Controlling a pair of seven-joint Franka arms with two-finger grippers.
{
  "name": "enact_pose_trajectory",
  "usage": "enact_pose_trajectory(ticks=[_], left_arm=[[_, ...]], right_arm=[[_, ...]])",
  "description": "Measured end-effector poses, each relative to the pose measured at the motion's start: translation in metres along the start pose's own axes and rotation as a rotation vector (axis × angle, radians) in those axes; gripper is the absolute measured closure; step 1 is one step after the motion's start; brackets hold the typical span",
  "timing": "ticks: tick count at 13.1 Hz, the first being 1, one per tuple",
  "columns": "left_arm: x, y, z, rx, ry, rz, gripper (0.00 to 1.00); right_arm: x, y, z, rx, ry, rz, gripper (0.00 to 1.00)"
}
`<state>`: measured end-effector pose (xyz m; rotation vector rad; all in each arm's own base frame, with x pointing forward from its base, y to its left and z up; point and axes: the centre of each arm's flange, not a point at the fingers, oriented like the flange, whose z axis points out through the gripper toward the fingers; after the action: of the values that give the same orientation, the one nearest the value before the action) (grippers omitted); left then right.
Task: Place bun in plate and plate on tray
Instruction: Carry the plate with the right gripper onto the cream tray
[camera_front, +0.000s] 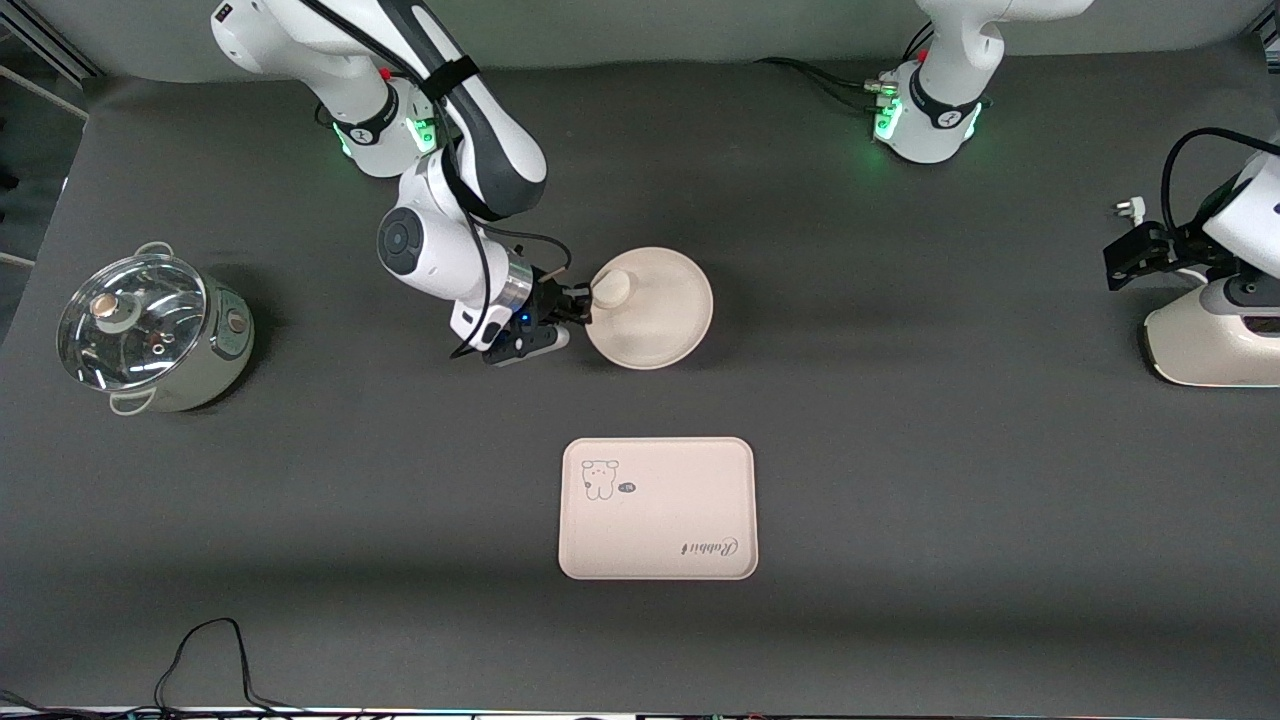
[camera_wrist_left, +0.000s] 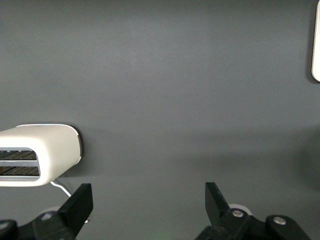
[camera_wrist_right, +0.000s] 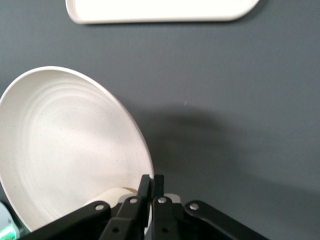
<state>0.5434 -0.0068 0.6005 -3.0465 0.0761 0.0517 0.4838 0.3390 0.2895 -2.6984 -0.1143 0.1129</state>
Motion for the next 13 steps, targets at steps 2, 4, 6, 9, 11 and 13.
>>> enact_pose_trajectory(ticks=[2, 4, 6, 9, 11, 13], left_arm=[[0.0, 0.0, 0.0, 0.0, 0.0, 0.0, 0.0], [0.0, 0.0, 0.0, 0.0, 0.0, 0.0, 0.0], [0.0, 0.0, 0.0, 0.0, 0.0, 0.0, 0.0], [0.0, 0.0, -0.001, 0.0, 0.0, 0.0, 0.0], [0.0, 0.0, -0.001, 0.0, 0.0, 0.0, 0.0], [0.0, 0.0, -0.001, 0.0, 0.0, 0.0, 0.0]], right_arm=[[0.035, -0.003, -0.009, 0.006, 0.027, 0.022, 0.96], [0.075, -0.012, -0.011, 0.013, 0.059, 0.043, 0.96], [0.116, -0.021, -0.005, 0.004, 0.085, 0.044, 0.96], [0.17, -0.015, -0.001, -0.031, 0.128, 0.053, 0.96], [0.195, -0.006, 0.001, -0.035, 0.15, 0.064, 0.96], [0.205, 0.005, 0.014, -0.045, 0.15, 0.075, 0.96]])
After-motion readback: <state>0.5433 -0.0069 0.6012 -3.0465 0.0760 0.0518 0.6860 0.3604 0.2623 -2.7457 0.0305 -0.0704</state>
